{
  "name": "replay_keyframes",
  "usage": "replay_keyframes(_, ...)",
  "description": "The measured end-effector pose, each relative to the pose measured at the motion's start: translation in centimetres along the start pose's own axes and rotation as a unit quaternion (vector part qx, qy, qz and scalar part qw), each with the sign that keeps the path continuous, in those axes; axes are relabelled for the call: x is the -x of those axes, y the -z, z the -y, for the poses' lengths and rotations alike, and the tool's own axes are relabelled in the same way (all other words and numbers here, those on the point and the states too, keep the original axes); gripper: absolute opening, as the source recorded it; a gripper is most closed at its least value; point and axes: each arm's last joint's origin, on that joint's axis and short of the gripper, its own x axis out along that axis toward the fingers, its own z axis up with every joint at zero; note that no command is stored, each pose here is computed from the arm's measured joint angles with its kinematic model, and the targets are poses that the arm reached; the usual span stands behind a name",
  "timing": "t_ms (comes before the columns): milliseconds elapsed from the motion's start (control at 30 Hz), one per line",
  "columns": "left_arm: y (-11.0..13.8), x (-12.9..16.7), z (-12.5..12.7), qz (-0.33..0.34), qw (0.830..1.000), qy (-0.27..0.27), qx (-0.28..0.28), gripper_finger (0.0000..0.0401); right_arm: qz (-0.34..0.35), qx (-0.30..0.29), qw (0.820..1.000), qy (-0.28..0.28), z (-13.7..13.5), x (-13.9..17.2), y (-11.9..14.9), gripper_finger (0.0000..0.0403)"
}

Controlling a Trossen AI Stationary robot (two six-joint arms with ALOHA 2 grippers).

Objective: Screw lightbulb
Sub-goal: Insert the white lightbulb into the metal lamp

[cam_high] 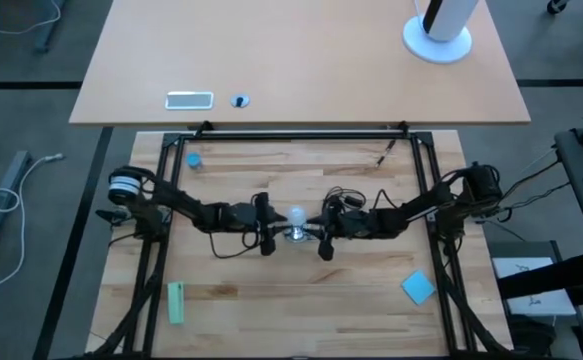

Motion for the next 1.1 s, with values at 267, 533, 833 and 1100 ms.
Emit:
replay_keyframes(267, 0.8, -1.3, 0.2, -0.018, 1.0, -0.003, -0.004, 0.0193, 0.005, -0.002, 0.999, 0.043, 0.6, -0.9, 0.1, 0.0249)
replay_keyframes(533, 0.7, -1.5, 0.2, -0.022, 1.0, -0.001, -0.012, 0.0162, 0.032, 0.027, 0.998, 0.045, 1.2, -1.3, -0.8, 0.0272)
replay_keyframes(833, 0.8, -1.7, 0.4, -0.042, 0.999, 0.026, -0.016, 0.0113, 0.043, 0.037, 0.998, 0.021, 1.3, -1.9, -0.4, 0.0245)
replay_keyframes(1100, 0.6, -1.9, 0.5, -0.053, 0.998, 0.034, -0.02, 0.0064, 0.034, 0.041, 0.999, 0.006, 1.4, -3.3, 0.5, 0.0204)
